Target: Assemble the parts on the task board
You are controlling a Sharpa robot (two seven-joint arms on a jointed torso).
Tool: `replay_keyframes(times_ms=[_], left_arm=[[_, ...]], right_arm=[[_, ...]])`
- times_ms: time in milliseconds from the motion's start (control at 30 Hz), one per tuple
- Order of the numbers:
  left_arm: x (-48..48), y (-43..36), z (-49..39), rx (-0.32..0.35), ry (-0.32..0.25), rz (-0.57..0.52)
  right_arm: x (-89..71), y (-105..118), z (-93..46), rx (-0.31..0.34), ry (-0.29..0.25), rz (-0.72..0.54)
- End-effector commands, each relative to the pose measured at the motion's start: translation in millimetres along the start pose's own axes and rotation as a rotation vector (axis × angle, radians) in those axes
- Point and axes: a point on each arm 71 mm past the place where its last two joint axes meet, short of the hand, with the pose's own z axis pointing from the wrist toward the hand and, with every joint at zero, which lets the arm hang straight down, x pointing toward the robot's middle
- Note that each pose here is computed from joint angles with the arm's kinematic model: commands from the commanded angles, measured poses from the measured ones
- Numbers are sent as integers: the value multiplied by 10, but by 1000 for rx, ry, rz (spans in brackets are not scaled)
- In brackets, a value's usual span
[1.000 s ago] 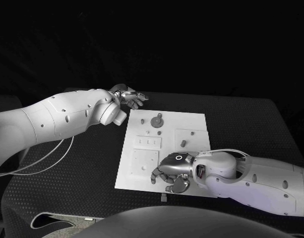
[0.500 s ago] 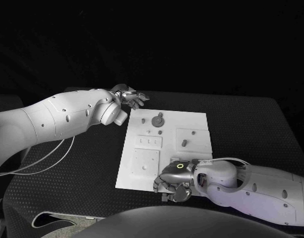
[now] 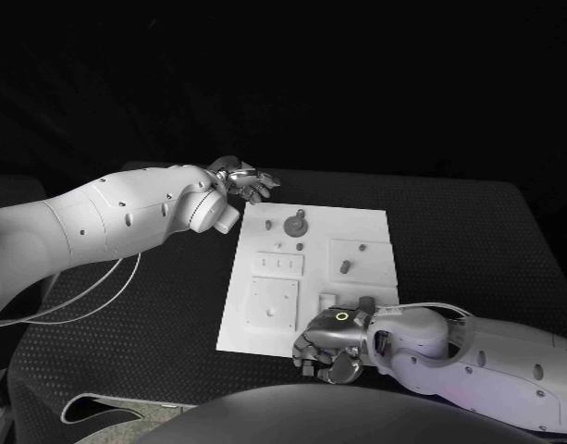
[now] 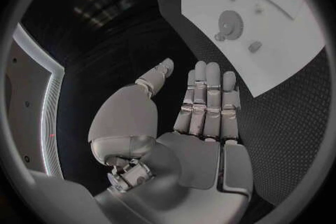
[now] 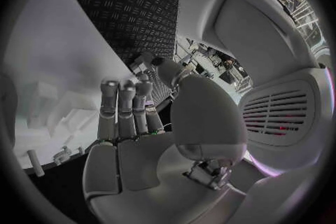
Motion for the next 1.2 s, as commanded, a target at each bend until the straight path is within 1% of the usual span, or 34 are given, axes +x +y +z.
replay_keyframes(times_ms=[33, 300, 533, 900, 1200], left_arm=[[9, -17, 3, 14, 13, -8], [8, -14, 1, 13, 14, -10], [11, -14, -5, 14, 17, -10], [13, -12, -14, 12, 22, -11], [7, -6, -21, 9, 25, -11]], right_arm=[[21, -15, -8, -1, 9, -8], [33, -58, -11, 15, 20, -41], [29, -39, 33, 8, 21, -59], [92, 23, 77, -14, 22, -37], [152, -8, 86, -10, 31, -25]])
